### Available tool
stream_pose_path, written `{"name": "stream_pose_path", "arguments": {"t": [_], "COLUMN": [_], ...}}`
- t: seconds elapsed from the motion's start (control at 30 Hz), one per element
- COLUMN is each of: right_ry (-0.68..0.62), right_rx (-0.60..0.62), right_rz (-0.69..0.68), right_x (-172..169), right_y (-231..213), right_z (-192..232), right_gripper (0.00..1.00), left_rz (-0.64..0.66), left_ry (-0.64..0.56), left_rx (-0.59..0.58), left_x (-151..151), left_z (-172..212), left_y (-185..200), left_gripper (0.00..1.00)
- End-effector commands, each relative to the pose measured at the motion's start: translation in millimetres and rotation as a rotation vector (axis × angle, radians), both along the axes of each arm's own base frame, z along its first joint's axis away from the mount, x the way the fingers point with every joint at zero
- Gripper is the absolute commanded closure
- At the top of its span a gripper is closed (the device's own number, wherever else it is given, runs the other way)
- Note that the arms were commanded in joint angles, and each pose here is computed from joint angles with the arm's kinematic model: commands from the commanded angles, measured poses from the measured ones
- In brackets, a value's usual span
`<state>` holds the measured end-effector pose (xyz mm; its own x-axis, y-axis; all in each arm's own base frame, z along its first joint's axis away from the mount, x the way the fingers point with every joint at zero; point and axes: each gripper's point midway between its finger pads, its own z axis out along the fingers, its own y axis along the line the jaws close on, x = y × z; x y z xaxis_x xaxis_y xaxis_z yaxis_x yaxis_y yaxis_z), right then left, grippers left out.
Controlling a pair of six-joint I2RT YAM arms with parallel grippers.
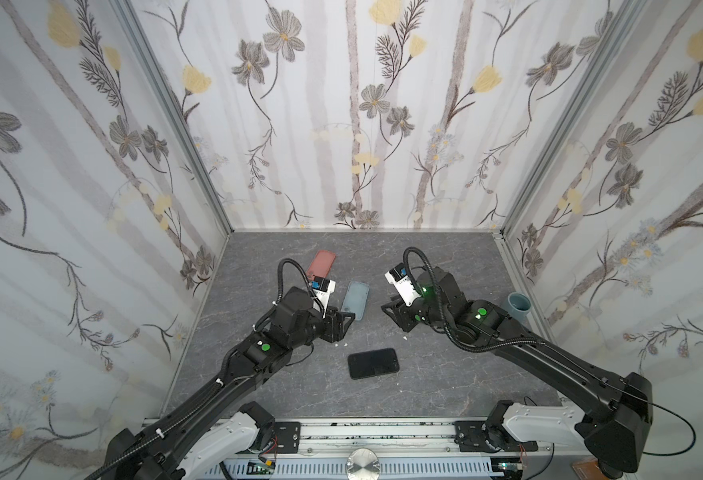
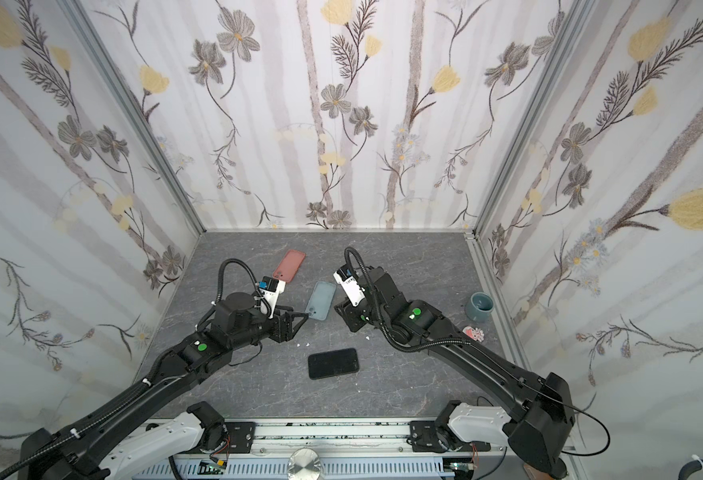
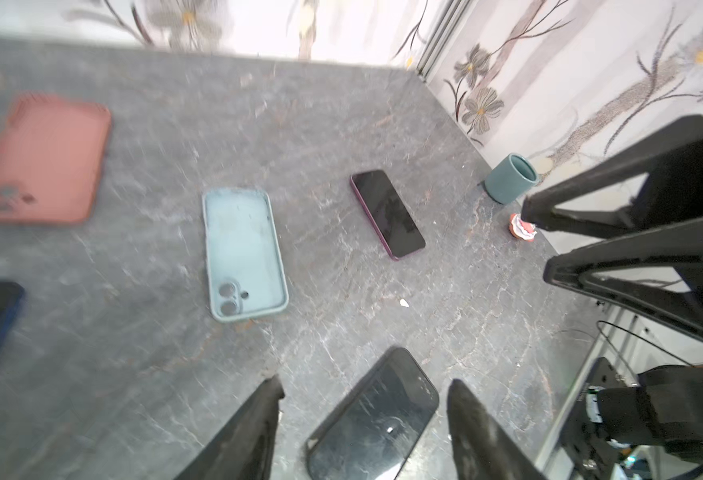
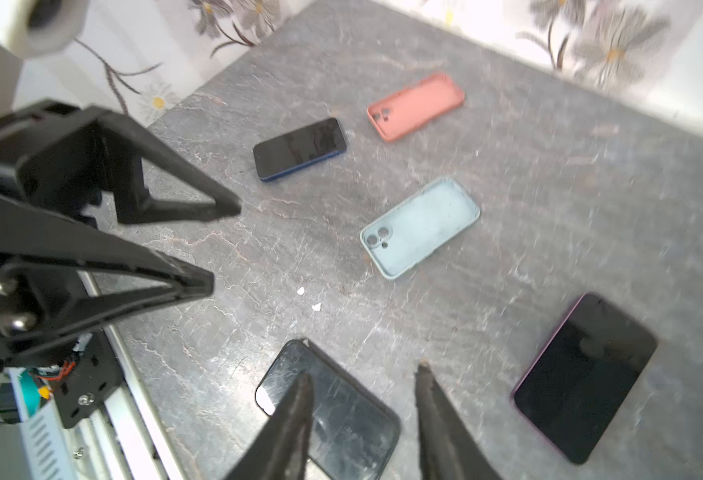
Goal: Put the phone into the phone case
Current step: 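Open both grippers and lift them away from the cased phone, then grasp the cased phone with the right gripper while the left draws back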
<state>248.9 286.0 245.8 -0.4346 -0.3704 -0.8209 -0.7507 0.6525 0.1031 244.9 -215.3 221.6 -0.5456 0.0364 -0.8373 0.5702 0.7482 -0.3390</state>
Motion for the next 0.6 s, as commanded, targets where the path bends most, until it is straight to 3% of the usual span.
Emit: {"name": "stream_pose_path", "arguments": {"t": [0.0,0.13,0.23,0.4,0.57], "right_ry": [-0.175,-0.205,-0.194,-0.162,-0.156], "right_rx": [-0.032,-0.081,-0.138,-0.246,-0.324], "right_rz": [0.201,0.436,0.583,0.657,0.724], "right_x": [-14,-46,-69,-74,-78], "right_y": [8,12,16,20,27], "right_z": [12,-11,-39,-77,-109], "right_gripper": [0.43,0.3,0.0,0.0,0.0], "left_rz": [-0.056,-0.214,-0.331,-0.347,-0.387], "left_ry": [-0.225,-0.391,-0.471,-0.528,-0.493], "left_rx": [0.17,0.267,0.335,0.425,0.453], "left_x": [-3,-30,-51,-59,-68], "left_z": [14,17,7,-12,-35], "left_y": [16,19,21,34,38], "left_gripper": [0.2,0.0,0.0,0.0,0.0]}}
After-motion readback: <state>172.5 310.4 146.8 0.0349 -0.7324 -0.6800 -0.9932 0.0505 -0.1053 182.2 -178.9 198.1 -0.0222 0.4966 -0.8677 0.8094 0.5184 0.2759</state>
